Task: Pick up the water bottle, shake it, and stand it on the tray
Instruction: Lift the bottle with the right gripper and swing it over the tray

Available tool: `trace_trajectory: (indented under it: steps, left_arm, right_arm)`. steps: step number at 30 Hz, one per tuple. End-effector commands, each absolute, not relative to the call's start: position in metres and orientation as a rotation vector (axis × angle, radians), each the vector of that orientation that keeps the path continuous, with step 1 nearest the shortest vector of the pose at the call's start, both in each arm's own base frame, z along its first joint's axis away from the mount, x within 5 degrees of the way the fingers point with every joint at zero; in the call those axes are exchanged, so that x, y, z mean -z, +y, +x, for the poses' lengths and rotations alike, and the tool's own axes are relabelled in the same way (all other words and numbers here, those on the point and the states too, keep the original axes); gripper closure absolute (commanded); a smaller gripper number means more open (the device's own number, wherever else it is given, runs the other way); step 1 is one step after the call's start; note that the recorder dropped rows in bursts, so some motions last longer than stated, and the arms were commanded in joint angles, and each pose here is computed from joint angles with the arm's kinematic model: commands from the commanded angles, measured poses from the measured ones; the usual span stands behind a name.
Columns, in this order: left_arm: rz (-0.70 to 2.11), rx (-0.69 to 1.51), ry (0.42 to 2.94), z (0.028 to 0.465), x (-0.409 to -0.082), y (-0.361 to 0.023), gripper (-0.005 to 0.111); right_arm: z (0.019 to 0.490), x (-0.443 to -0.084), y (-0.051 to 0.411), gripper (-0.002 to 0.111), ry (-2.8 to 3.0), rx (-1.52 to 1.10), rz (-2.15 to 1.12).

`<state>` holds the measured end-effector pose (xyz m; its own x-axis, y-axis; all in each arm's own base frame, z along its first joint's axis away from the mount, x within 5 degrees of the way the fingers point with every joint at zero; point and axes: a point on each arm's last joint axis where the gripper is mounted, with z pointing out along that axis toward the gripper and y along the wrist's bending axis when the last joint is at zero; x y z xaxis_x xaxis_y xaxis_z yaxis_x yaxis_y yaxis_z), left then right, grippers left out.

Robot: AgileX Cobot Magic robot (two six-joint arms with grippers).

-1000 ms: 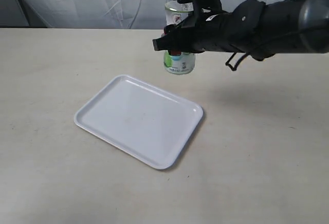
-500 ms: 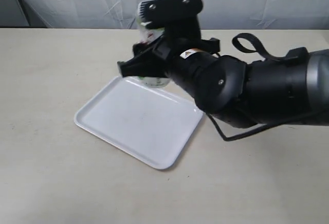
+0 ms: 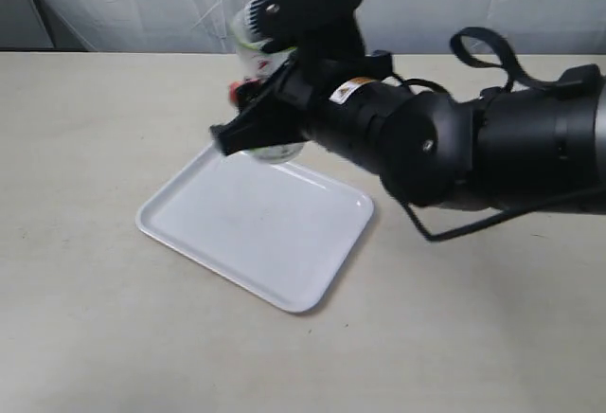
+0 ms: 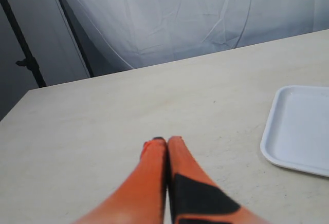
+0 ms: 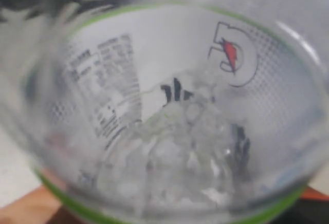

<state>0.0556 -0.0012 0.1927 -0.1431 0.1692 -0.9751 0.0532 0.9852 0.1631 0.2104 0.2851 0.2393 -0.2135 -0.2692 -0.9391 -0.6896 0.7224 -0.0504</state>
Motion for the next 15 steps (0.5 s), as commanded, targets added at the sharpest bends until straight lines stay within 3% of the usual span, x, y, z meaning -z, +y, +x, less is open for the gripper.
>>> trace_trajectory:
  steps: [1,3,6,7,11,12,15]
  left_arm:
    - [0.162,-0.094,1.715,0.055,-0.192,-0.001,0.106]
    - [0.162,-0.094,1.715,0.055,-0.192,-0.001,0.106]
    - [0.162,-0.094,1.715,0.055,-0.192,-0.001,0.106]
    - [0.162,-0.094,1.715,0.055,-0.192,-0.001,0.106]
    - [0.162,-0.094,1.715,0.055,-0.192,-0.001,0.106]
    - [0.162,-0.094,1.715,0.055,-0.192,-0.001,0.106]
    - [0.162,-0.094,1.715,0.055,-0.192,-0.001,0.106]
  right_arm:
    - [0.225,-0.253,0.26,0.109,1.767,-0.451,-0.213]
    - [0.22,-0.251,0.266,0.109,1.787,-0.483,-0.266]
    - [0.198,-0.247,0.294,0.109,1.698,-0.511,-0.915]
    - [0.196,-0.246,0.295,0.109,1.697,-0.507,-0.969]
    - [0.225,-0.246,0.266,0.109,1.873,-0.536,-0.328]
    - [0.224,-0.245,0.267,0.109,1.872,-0.521,-0.365]
    - [0.203,-0.243,0.288,0.109,1.769,-0.486,-0.95]
